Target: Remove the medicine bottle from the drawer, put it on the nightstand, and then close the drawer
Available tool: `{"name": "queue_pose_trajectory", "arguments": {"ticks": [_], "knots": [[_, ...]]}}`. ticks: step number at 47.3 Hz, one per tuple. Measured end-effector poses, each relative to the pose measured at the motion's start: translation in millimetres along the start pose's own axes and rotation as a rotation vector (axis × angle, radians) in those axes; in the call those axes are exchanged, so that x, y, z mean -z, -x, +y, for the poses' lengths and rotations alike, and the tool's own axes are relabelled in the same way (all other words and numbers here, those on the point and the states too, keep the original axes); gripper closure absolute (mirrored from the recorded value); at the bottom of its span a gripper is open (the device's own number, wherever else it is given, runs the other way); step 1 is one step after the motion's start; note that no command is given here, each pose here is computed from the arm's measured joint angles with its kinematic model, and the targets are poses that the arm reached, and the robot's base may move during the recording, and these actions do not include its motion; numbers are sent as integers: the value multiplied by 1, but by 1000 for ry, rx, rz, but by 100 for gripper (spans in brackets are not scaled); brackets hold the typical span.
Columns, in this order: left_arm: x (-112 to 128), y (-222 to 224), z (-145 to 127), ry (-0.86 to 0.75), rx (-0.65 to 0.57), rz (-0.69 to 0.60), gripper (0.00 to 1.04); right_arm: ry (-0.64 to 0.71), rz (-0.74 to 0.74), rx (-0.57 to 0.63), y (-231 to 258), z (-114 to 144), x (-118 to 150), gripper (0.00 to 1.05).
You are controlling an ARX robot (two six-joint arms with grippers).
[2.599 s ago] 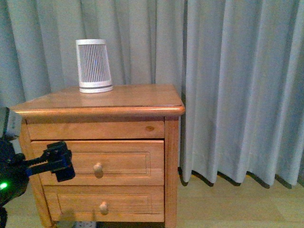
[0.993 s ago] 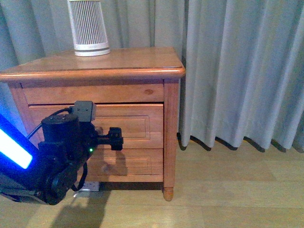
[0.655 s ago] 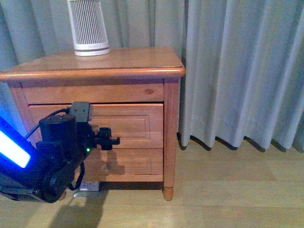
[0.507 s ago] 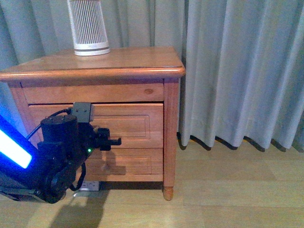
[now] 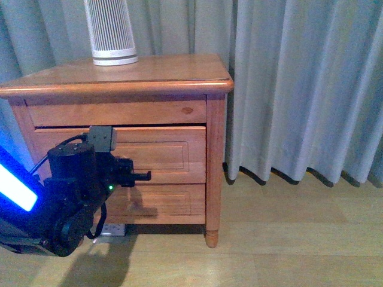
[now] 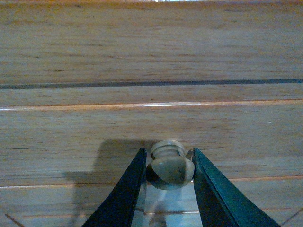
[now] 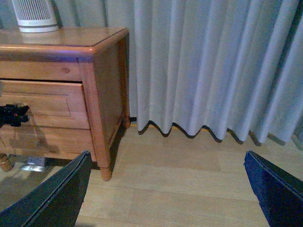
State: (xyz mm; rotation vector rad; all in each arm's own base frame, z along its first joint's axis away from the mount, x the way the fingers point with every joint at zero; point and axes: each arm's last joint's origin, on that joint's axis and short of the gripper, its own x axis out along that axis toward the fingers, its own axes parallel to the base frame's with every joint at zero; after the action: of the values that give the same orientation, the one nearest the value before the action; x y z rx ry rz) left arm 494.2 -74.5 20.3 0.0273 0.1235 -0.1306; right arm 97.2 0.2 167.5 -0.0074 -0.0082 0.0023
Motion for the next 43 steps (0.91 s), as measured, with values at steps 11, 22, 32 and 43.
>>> {"name": "queue_pose_trajectory", "arguments": {"ticks": [11, 22, 32, 43], "knots": [[5, 35, -7, -56, -10, 18, 80, 0, 0, 0, 0, 0, 0, 7], [11, 96, -14, -95, -6, 79, 80, 0, 0, 0, 0, 0, 0, 7], [11, 133, -19, -101, 10, 131, 80, 0, 0, 0, 0, 0, 0, 7], [9, 160, -22, -86, 4, 187, 80, 0, 0, 0, 0, 0, 0, 7]]}}
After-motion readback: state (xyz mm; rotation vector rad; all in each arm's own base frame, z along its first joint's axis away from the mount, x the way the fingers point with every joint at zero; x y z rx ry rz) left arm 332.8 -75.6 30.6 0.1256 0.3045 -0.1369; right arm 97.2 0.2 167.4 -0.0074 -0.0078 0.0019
